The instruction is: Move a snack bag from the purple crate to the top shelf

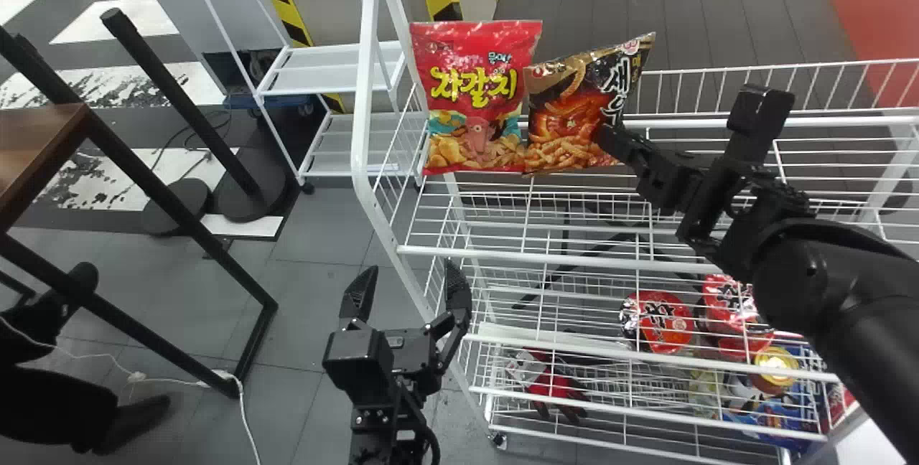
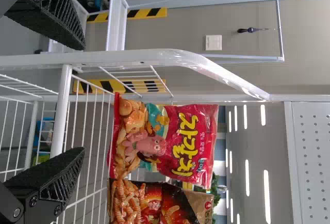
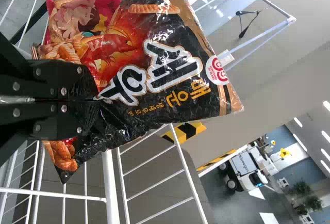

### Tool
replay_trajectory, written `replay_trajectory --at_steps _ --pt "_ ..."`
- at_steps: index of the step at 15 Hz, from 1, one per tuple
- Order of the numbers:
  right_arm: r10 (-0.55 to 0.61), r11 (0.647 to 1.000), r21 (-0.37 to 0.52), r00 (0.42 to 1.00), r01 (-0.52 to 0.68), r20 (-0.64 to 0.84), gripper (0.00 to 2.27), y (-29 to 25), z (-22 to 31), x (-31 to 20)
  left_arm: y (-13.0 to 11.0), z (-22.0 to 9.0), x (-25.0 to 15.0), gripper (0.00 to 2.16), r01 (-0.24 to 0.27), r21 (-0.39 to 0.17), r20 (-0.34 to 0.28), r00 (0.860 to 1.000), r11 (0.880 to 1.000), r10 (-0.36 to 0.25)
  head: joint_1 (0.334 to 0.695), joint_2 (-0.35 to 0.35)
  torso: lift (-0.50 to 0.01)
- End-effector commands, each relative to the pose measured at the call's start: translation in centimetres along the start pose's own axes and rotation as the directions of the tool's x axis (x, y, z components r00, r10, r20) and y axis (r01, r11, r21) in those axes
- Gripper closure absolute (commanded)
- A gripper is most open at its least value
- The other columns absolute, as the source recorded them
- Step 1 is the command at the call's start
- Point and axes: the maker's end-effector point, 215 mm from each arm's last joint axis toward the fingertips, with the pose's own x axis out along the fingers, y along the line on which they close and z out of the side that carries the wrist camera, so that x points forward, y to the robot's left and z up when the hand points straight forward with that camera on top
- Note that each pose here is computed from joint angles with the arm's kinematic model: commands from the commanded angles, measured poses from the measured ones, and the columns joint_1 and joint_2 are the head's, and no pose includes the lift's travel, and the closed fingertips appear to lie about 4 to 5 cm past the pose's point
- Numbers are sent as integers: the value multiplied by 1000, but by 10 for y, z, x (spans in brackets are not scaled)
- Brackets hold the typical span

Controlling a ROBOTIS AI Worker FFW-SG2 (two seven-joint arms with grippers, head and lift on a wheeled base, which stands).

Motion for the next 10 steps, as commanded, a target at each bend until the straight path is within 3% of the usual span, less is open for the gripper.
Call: replay_trajectory --at_steps 1,4,10 --pt "20 1000 -3 1000 -20 -4 741 4 -1 0 0 0 0 124 -1 -1 0 1000 1000 1 695 269 1" --pt "31 1000 -4 1000 -31 -4 417 6 -1 1 1 1 0 124 -1 0 3 1000 1000 1 695 275 1" --pt "29 1000 -4 1000 -29 -3 248 7 -7 -4 1 2 0 124 -3 -1 6 1000 1000 3 695 277 1"
